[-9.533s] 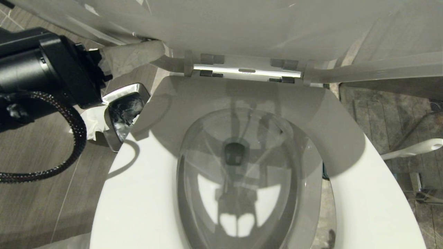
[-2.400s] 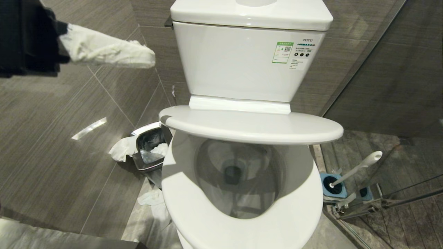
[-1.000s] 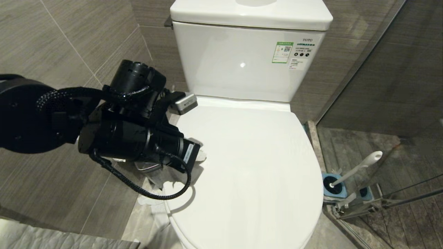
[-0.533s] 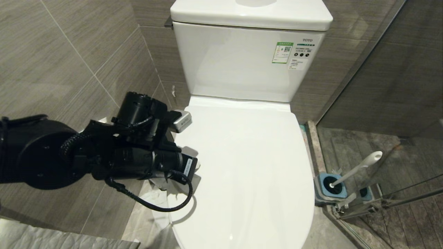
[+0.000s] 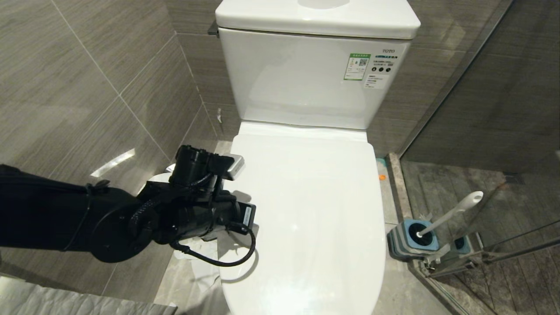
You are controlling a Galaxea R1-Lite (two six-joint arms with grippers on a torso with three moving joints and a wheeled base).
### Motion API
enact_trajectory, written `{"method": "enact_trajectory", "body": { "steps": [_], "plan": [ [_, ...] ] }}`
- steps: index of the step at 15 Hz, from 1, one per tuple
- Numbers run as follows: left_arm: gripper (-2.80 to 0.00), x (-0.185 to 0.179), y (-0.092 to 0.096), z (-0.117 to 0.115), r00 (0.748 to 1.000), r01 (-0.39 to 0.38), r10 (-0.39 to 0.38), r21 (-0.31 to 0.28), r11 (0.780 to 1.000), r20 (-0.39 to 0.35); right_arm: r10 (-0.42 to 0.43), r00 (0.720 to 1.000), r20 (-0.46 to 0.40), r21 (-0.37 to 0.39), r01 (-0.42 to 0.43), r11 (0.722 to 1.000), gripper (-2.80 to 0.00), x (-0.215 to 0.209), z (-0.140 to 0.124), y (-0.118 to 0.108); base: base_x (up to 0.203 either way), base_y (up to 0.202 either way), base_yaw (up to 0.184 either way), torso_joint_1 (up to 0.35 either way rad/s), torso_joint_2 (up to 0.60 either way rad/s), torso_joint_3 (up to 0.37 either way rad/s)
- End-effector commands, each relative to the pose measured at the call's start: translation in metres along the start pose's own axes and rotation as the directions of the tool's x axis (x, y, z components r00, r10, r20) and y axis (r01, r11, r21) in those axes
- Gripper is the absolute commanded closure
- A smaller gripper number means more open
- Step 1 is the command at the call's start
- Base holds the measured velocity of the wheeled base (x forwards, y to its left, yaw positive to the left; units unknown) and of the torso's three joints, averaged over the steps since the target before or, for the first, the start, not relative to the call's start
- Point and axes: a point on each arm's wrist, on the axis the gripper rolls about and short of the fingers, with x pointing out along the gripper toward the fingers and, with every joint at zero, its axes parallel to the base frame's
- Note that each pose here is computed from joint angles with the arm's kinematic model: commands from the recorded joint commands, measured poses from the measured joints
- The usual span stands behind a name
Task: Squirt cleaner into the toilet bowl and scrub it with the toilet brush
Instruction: Close the toilet lid
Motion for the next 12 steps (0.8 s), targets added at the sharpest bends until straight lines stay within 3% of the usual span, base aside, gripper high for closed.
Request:
{"method": "enact_trajectory", "body": {
  "steps": [1,8,10,12],
  "plan": [
    [0.00,0.020,0.005,-0.011,0.998,-0.033,0.032,-0.006,0.999,-0.046,0.001,1.000,-0.002,0.000,-0.001,1.000,0.00,0.000,0.000,0.000,0.000,0.000,0.000,0.000,0.00,0.000],
    [0.00,0.034,0.003,-0.013,0.999,-0.042,0.042,-0.007,0.999,-0.024,0.002,1.000,-0.001,0.000,-0.002,1.000,0.00,0.000,0.000,0.000,0.000,0.000,0.000,0.000,0.00,0.000],
    [0.00,0.014,0.003,0.010,0.996,-0.044,0.045,-0.017,0.999,0.073,0.001,1.000,-0.002,0.000,-0.001,1.000,0.00,0.000,0.000,0.000,0.000,0.000,0.000,0.000,0.00,0.000],
    [0.00,-0.021,0.003,0.048,0.973,-0.026,0.031,-0.025,0.999,0.228,0.003,1.000,0.000,0.000,-0.003,1.000,0.00,0.000,0.000,0.000,0.000,0.000,0.000,0.000,0.00,0.000]
  ]
}}
